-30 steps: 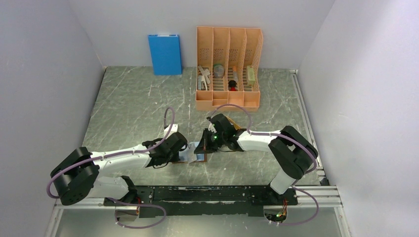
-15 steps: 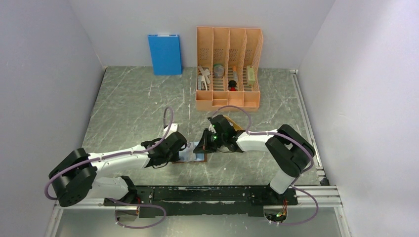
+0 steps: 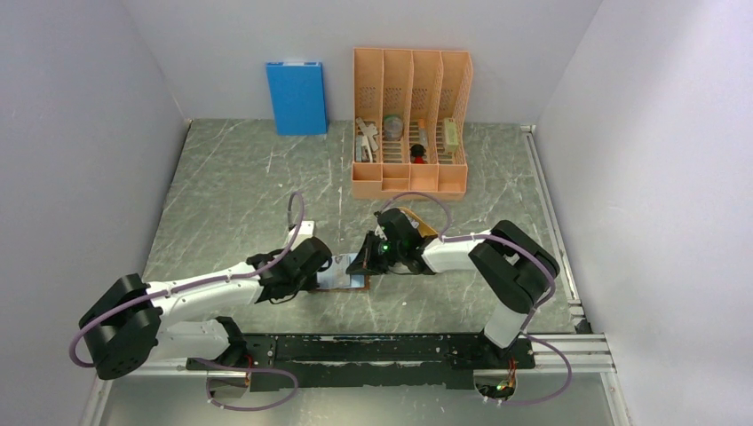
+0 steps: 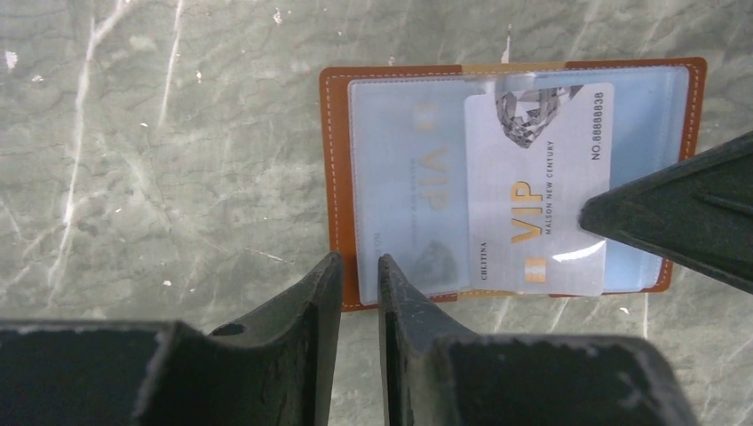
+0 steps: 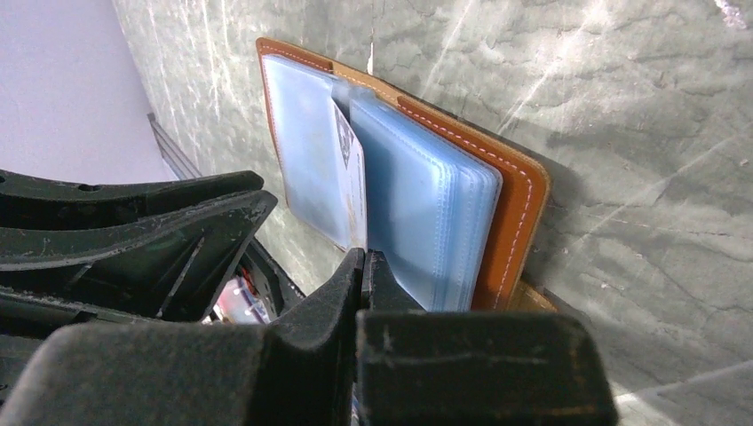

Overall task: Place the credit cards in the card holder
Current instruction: Insert the credit card into the card holder.

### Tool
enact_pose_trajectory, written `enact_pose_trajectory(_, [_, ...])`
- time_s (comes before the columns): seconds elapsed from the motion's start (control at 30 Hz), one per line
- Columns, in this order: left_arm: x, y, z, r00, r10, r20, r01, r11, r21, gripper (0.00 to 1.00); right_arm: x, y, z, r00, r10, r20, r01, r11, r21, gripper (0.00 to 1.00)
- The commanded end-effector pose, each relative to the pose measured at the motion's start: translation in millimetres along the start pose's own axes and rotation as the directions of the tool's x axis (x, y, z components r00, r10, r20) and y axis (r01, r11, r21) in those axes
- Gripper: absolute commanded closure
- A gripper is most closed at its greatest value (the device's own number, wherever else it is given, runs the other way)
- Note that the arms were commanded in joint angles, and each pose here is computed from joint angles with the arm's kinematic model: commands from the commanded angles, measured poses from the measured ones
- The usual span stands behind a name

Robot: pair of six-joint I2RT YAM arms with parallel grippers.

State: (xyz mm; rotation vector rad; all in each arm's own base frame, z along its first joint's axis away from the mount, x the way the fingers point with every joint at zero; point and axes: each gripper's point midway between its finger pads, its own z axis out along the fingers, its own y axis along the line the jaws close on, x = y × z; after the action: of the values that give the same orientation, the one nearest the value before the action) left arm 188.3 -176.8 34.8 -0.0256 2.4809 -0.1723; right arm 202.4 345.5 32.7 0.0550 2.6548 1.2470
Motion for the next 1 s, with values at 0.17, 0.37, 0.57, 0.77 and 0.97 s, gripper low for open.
enact_pose_trajectory(0.17, [9.6,21.0,8.8,1.000,0.005,-0.010,-0.006,0.995,-0.096,0.77,-2.9,-10.4,5.3,0.999,0.011,0.031,-0.013,0.999,0.039,1.00])
enact_pose_trajectory(0.37, [18.4,19.4,14.9,0.999,0.013,-0.036,-0.016,0.996,-0.082,0.78,-2.4,-9.2,8.4,1.000,0.010,0.023,-0.011,0.999,0.038,1.00])
enact_pose_trajectory(0.57, [25.5,17.3,18.0,0.998,0.014,-0.059,-0.018,0.998,-0.064,0.80,3.8,-8.0,14.1,1.000,0.008,0.005,-0.009,0.999,0.042,1.00])
enact_pose_trajectory(0.77, [26.0,15.0,17.7,0.998,0.016,-0.061,-0.019,0.999,-0.048,0.81,7.2,-2.2,19.4,1.000,0.004,0.003,-0.004,0.999,0.040,1.00])
enact_pose_trajectory(0.97, [26.6,13.0,17.4,0.998,0.018,-0.064,-0.020,0.999,-0.036,0.82,12.1,3.5,25.6,1.000,-0.009,-0.012,0.009,0.999,0.040,1.00])
